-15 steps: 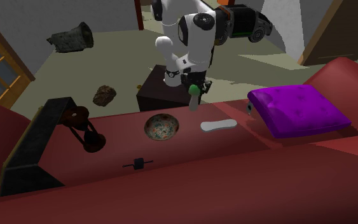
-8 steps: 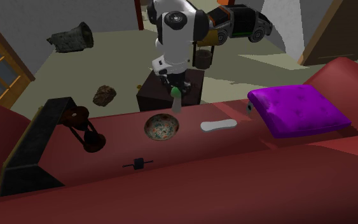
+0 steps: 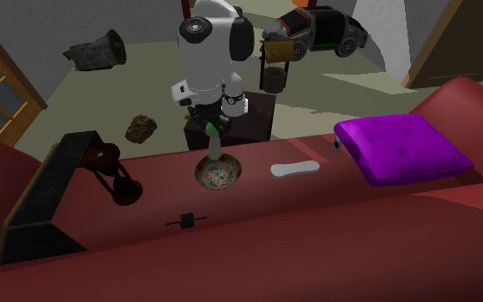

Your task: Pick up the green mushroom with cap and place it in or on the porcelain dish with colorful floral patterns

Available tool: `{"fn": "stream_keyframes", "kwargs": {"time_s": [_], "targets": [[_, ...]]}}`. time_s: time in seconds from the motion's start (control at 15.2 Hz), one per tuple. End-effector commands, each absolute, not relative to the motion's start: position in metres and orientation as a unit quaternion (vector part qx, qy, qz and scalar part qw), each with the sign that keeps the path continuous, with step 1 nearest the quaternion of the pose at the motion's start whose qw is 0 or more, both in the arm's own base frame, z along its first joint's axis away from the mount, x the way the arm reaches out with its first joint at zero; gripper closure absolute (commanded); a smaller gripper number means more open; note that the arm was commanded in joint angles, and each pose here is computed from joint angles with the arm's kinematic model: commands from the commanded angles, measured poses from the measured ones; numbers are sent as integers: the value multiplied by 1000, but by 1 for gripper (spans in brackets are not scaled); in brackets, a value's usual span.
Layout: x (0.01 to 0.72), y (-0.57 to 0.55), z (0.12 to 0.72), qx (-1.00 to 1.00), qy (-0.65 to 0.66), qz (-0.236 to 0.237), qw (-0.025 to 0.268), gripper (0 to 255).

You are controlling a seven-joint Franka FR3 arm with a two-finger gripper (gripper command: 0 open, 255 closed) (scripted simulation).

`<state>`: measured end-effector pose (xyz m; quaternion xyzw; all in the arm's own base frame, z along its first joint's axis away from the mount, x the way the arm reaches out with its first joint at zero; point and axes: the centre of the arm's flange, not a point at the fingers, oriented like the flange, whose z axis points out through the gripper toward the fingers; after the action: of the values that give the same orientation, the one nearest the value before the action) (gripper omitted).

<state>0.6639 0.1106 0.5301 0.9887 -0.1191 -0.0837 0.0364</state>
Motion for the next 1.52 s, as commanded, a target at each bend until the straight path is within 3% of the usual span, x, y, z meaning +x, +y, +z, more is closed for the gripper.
{"fn": "stream_keyframes", "kwargs": {"time_s": [0.0, 1.45], "targets": [[668, 107, 524, 989, -119, -84, 36, 255], [668, 107, 425, 989, -119, -84, 36, 255]]}}
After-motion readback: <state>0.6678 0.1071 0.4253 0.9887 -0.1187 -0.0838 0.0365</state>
